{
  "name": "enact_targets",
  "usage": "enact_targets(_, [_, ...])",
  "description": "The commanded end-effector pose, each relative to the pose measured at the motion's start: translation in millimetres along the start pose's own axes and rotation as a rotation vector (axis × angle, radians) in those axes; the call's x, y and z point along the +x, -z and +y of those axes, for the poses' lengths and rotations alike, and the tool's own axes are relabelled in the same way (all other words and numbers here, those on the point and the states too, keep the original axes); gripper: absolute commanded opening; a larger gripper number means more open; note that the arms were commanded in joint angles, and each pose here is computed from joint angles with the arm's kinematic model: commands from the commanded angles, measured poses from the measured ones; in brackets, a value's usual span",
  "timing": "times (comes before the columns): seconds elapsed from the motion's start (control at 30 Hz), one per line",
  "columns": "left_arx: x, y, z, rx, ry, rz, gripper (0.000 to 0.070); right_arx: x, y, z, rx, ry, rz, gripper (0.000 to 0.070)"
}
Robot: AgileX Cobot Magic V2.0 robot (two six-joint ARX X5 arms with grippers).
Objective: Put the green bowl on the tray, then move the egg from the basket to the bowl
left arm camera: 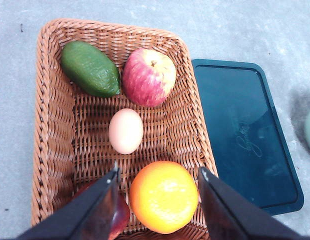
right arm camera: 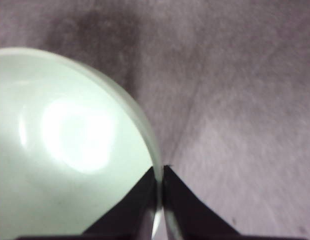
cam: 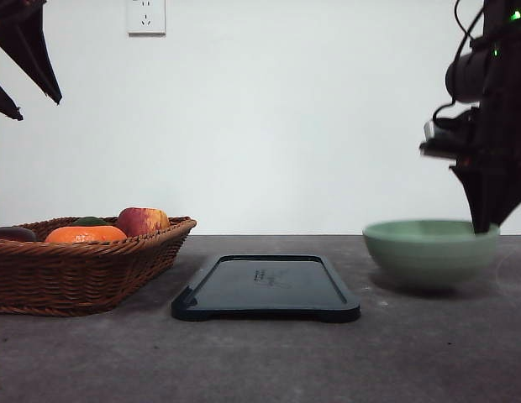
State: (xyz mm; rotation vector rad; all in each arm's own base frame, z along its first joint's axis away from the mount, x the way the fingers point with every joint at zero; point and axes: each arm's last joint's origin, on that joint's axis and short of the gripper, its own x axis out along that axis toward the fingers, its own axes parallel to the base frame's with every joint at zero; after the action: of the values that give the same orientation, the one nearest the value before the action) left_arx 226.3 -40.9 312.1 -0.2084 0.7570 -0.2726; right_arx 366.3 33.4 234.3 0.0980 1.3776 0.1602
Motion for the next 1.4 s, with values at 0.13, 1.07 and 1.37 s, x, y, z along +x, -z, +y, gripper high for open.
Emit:
enact_targets(0.13, [-1.9, -5.9, -2.1, 0.006, 0.008, -0.02, 0.0311, -39.8, -19.6, 22.1, -0.064, -0.056, -0.065, 0.0001])
enact_targets(1.07, [-1.9, -5.7, -2.1, 0.005, 0.007, -0.018, 0.0311, -23.1, -26.2, 167.1, -0.323, -0.192, -0.141, 0.0001])
enact_targets(1.37, [-1.9, -5.7, -2.1, 0.005, 0.007, -0.018, 0.0311, 17.8, -36.4, 168.1, -0.295, -0.163, -0.093, 0.0001])
